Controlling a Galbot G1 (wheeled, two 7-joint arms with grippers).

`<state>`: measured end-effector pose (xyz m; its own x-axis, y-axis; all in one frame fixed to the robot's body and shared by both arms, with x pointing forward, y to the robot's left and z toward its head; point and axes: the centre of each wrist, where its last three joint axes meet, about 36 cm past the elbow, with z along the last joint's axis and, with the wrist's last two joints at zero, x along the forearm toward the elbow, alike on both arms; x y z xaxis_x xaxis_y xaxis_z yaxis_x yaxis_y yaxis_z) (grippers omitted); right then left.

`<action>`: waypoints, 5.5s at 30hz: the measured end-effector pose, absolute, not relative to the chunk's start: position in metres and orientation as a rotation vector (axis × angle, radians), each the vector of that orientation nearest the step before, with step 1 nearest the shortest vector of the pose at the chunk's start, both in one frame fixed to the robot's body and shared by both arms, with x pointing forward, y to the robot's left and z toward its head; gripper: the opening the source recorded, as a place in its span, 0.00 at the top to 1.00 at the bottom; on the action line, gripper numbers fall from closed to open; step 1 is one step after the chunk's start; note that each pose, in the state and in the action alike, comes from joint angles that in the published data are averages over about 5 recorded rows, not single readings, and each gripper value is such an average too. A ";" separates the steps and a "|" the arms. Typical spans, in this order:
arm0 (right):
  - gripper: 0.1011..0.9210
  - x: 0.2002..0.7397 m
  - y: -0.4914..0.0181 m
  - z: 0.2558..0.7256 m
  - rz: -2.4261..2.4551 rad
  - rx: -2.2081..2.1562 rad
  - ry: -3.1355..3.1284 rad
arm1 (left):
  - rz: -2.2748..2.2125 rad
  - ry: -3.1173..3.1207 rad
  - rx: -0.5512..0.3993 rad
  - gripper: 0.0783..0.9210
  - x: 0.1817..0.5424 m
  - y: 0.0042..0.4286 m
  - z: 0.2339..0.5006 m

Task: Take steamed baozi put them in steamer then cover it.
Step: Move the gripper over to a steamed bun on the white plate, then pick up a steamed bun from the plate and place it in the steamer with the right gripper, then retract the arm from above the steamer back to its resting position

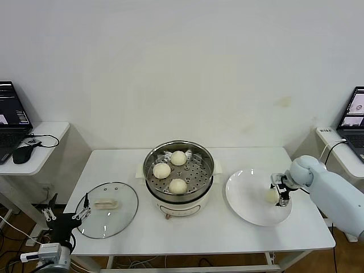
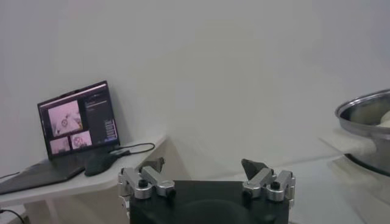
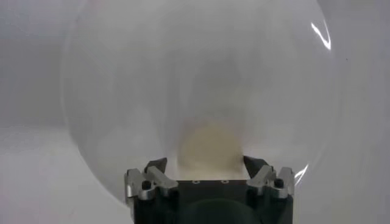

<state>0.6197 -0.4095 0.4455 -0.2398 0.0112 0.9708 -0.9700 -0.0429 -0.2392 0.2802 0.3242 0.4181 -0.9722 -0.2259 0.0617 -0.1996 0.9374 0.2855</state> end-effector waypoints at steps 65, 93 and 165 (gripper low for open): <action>0.40 0.629 -0.122 0.643 1.419 1.295 -1.687 | -0.417 -3.040 0.318 0.12 0.281 0.317 0.431; 0.22 0.636 -0.091 0.573 1.425 1.195 -1.616 | -0.406 -3.041 0.322 0.12 0.287 0.317 0.427; 0.12 0.295 -0.374 0.361 0.251 -0.226 -3.140 | -2.023 -2.327 -0.082 0.12 0.312 0.348 0.329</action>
<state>0.2952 -0.3742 0.3608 -0.9896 0.1409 -0.0281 0.1436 0.9771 -0.1570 0.3122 0.3479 0.3294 -0.9970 0.0028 0.0779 0.0776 0.1389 0.9873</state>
